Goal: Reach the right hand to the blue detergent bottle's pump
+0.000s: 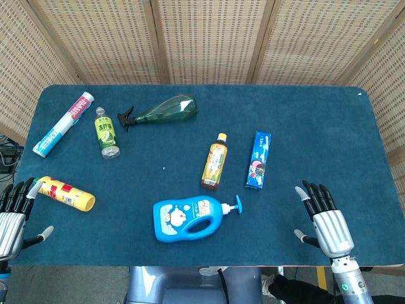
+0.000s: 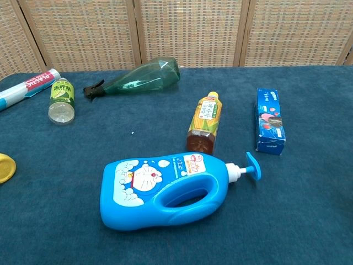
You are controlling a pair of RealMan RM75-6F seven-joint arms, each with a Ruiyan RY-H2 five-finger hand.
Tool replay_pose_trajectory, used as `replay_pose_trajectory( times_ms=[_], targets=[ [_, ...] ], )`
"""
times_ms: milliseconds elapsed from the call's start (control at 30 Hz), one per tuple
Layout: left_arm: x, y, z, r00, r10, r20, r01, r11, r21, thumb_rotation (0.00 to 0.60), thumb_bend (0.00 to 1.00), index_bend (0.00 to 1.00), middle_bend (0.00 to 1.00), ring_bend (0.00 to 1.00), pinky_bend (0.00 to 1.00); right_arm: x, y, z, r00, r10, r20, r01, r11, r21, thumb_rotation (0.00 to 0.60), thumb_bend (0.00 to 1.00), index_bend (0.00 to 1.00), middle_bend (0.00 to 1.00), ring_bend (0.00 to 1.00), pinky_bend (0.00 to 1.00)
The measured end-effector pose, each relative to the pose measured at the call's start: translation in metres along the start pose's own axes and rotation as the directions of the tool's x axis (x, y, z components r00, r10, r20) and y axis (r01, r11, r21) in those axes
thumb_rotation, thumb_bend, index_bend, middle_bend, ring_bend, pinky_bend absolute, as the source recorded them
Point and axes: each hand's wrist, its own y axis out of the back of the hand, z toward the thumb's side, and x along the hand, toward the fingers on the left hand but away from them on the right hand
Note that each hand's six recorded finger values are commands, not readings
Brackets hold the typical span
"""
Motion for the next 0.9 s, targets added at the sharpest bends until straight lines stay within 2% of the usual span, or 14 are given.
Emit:
replay_pose_trajectory(
  times_ms=[900],
  targets=[
    [0.0007, 0.0026, -0.0024, 1.0, 0.011, -0.007, -0.011, 1.0, -0.012, 0.574, 0.18, 0.0, 0.0, 0.0, 0.0, 0.0008, -0.0074, 0.0056, 0.998, 0.04, -0.039, -0.04, 0.999, -0.01, 0.6, 0.19, 0.0, 0.0, 0.0, 0.0]
  ],
)
